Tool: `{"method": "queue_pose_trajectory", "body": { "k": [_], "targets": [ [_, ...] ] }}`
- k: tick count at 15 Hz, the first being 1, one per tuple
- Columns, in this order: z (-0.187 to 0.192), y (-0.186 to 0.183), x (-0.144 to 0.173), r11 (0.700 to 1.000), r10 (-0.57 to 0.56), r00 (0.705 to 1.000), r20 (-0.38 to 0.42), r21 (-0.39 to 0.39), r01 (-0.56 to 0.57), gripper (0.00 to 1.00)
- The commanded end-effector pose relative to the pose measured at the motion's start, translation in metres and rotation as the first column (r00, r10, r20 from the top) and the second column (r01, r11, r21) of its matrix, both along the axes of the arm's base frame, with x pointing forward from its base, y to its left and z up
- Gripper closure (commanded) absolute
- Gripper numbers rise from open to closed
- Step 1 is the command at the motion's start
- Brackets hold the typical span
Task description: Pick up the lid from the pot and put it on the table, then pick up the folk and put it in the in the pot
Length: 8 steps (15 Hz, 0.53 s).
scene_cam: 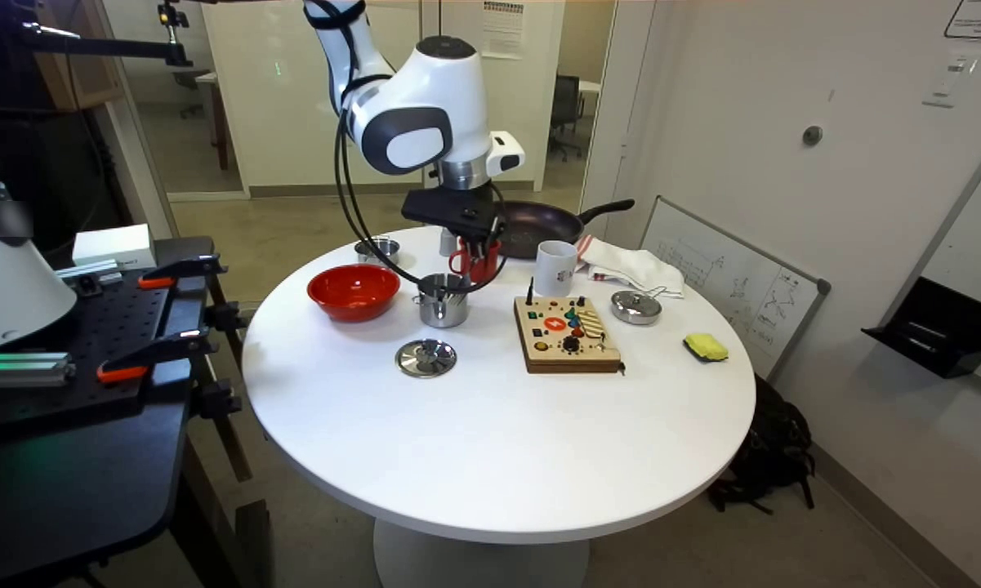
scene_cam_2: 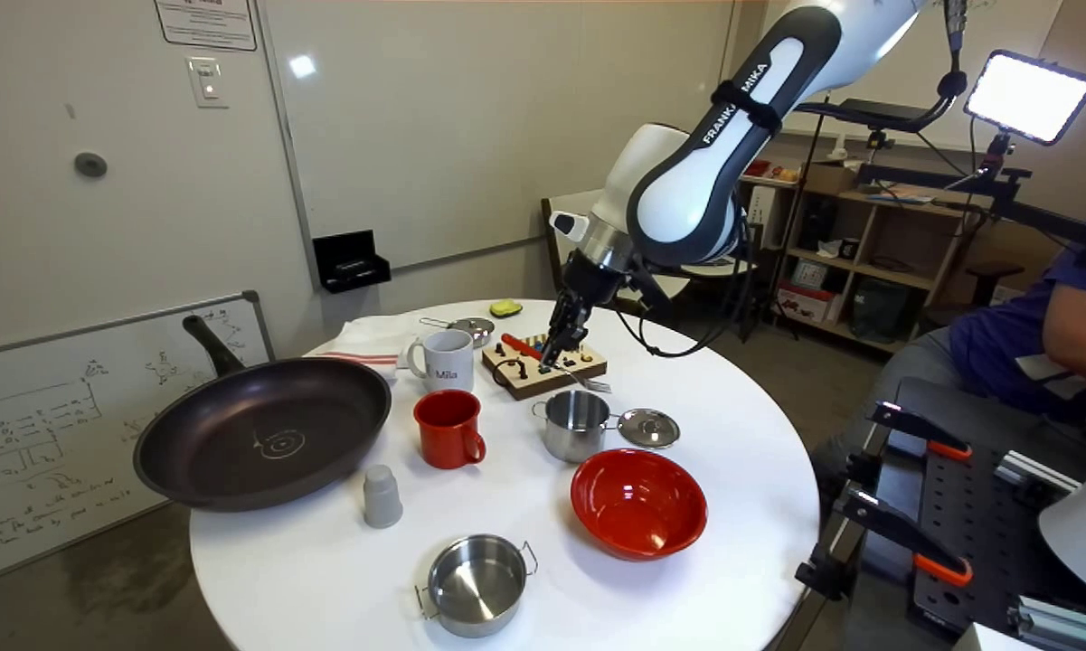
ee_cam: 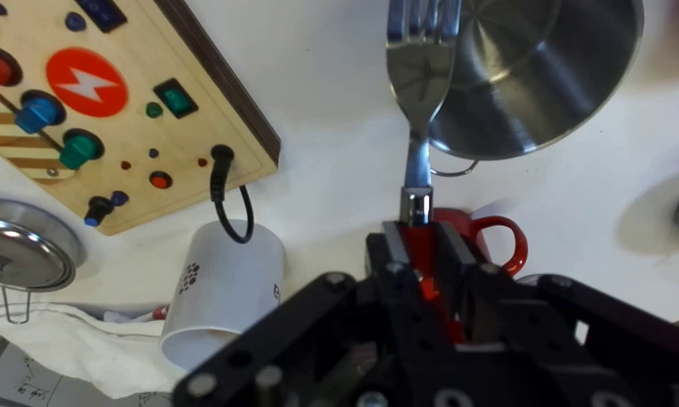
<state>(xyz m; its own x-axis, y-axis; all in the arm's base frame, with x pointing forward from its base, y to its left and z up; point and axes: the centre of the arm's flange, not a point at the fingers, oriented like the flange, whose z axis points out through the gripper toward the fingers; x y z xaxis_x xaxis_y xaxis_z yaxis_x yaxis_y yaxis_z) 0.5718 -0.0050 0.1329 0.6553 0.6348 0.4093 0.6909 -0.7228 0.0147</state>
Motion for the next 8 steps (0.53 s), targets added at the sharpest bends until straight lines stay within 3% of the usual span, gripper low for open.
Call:
{"method": "queue_pose_trajectory", "body": {
  "k": [1, 8],
  "targets": [
    [0.009, 0.012, -0.002, 0.998, 0.044, 0.998, 0.035, 0.042, -0.045, 0.93],
    [0.005, 0.040, 0.000, 0.992, 0.088, 0.996, 0.022, 0.094, -0.090, 0.93]
  ]
}}
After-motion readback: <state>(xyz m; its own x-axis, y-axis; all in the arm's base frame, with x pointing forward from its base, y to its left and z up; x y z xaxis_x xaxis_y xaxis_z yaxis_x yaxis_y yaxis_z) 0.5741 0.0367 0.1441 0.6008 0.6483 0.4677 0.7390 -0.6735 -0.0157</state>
